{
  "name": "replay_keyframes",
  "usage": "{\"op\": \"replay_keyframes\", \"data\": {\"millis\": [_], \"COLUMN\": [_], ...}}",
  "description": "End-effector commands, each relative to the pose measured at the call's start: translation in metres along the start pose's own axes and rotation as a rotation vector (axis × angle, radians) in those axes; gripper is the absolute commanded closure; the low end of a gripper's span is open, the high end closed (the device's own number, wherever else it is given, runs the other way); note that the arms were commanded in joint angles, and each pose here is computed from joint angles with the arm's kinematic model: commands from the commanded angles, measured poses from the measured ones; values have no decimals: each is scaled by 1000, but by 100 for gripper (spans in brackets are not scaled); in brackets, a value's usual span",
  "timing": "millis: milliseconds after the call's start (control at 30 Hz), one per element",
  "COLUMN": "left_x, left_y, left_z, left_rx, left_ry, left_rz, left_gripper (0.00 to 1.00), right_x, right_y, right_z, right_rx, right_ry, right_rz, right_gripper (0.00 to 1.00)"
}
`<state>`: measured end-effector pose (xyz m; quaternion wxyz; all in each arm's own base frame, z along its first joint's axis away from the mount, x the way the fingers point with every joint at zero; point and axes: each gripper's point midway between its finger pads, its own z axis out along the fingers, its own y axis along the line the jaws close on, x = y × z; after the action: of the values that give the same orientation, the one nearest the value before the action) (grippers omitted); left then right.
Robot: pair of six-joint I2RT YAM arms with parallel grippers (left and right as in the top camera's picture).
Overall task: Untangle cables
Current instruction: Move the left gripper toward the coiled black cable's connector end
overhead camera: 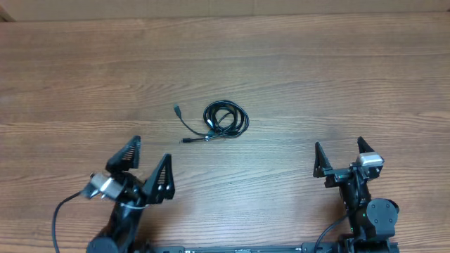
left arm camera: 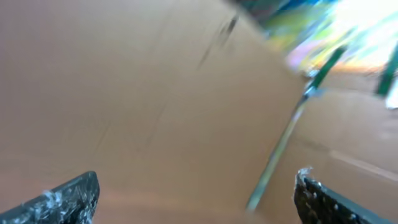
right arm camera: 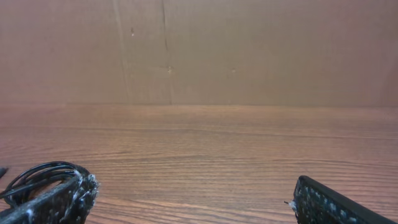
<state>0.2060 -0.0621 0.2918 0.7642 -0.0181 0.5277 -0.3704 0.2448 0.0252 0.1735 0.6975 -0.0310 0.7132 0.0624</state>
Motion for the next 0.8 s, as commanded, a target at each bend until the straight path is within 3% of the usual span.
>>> {"op": "replay_keyframes", "data": {"millis": [0, 133, 233, 367, 567, 767], "left_x": [-41, -65, -70, -75, -73, -37], "left_y": [-18, -42, -48, -44, -30, -26], "left_z": [3, 12, 23, 40, 66, 70], "left_rx": [3, -3, -59, -175, -318, -351], "left_ry": [-103, -36, 124, 368, 736, 1090], "left_rz": [12, 172, 251, 247, 152, -90], "left_gripper": [0, 0, 0, 0, 1, 1], "right_x": [2, 2, 2, 2, 2, 2], "right_y": [2, 2, 2, 2, 2, 2], "right_z": [0, 0, 0, 0, 0, 0], "right_rx": [-8, -7, -8, -8, -7, -8], "right_ry": [-1, -1, -1, -1, -1, -1], "right_rz": [-2, -2, -2, -2, -2, -2], "right_gripper": [0, 0, 0, 0, 0, 0]}}
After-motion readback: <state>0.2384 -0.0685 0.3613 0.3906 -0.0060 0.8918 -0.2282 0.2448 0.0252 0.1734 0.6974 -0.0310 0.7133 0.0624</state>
